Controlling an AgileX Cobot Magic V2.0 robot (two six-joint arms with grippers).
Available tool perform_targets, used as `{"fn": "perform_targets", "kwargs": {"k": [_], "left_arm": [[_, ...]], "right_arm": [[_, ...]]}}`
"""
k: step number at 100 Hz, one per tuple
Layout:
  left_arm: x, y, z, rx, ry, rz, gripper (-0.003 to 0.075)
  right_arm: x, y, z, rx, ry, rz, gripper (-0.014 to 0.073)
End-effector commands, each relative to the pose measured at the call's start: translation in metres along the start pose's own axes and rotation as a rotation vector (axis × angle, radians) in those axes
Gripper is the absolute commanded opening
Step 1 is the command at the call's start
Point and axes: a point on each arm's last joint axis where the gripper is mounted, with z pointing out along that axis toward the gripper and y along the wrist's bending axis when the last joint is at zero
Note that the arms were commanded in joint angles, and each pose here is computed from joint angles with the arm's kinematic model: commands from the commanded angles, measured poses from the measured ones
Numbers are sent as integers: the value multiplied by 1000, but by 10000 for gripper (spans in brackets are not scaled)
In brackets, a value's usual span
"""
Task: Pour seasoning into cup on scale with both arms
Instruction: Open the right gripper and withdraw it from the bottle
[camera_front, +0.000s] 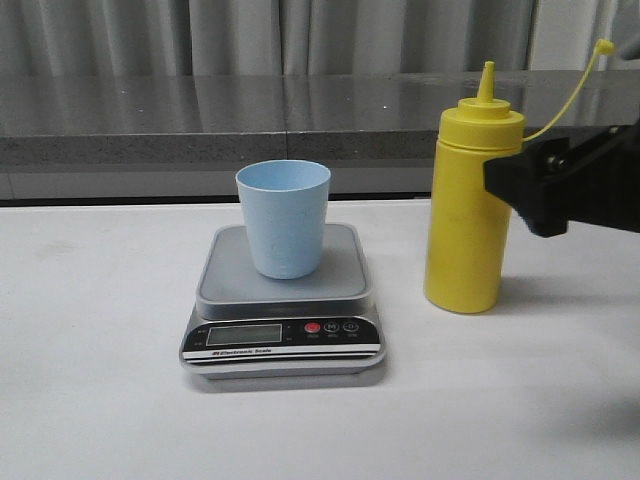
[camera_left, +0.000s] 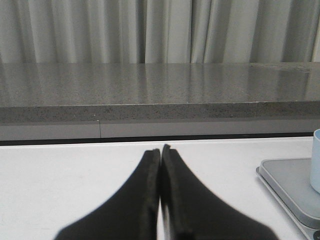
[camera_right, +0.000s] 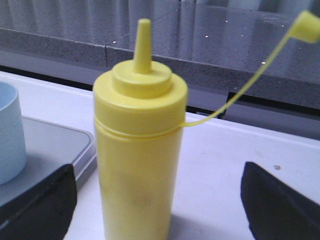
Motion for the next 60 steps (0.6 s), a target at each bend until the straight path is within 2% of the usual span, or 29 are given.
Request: {"fn": "perform_targets", "kwargs": {"k": [1, 15, 31, 60], "left_arm": [[5, 0, -1, 5, -69, -9, -20], [5, 0, -1, 5, -69, -9, -20], [5, 0, -1, 5, -69, -9, -20], [5, 0, -1, 5, -69, -9, -20]], "right_arm": [[-21, -5, -13, 44, -120, 16, 655], [-35, -10, -33, 88, -126, 67, 655], [-53, -11, -54, 87, -108, 108, 655], [-70, -10, -96, 61, -94, 19, 655]]}}
